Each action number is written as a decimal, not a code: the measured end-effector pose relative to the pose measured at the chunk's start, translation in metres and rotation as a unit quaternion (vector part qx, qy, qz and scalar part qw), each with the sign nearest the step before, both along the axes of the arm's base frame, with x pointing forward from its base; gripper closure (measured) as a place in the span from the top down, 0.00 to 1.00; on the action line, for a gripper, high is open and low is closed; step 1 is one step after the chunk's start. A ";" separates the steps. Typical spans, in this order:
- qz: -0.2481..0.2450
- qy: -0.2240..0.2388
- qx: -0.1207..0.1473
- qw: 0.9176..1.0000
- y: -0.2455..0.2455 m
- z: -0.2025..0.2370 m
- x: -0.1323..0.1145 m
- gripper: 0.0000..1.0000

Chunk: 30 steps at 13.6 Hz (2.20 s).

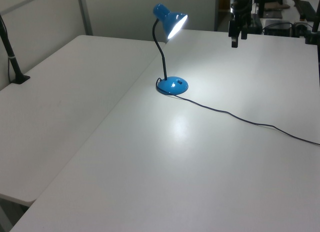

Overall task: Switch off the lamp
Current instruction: 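Move the gripper toward the blue lamp's round base, then lower the gripper onto the switch on the lamp base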

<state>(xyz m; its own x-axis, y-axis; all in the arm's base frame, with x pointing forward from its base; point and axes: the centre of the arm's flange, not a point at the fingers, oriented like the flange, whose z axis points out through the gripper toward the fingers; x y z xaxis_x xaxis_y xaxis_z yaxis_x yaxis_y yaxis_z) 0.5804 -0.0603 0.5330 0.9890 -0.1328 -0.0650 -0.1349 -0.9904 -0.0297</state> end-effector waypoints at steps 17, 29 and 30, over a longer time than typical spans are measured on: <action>0.050 -0.171 -0.044 0.983 0.008 -0.139 0.142 0.01; 0.084 -0.195 -0.059 0.975 0.002 -0.170 0.153 0.01; 0.085 -0.194 -0.058 0.976 0.003 -0.171 0.153 0.01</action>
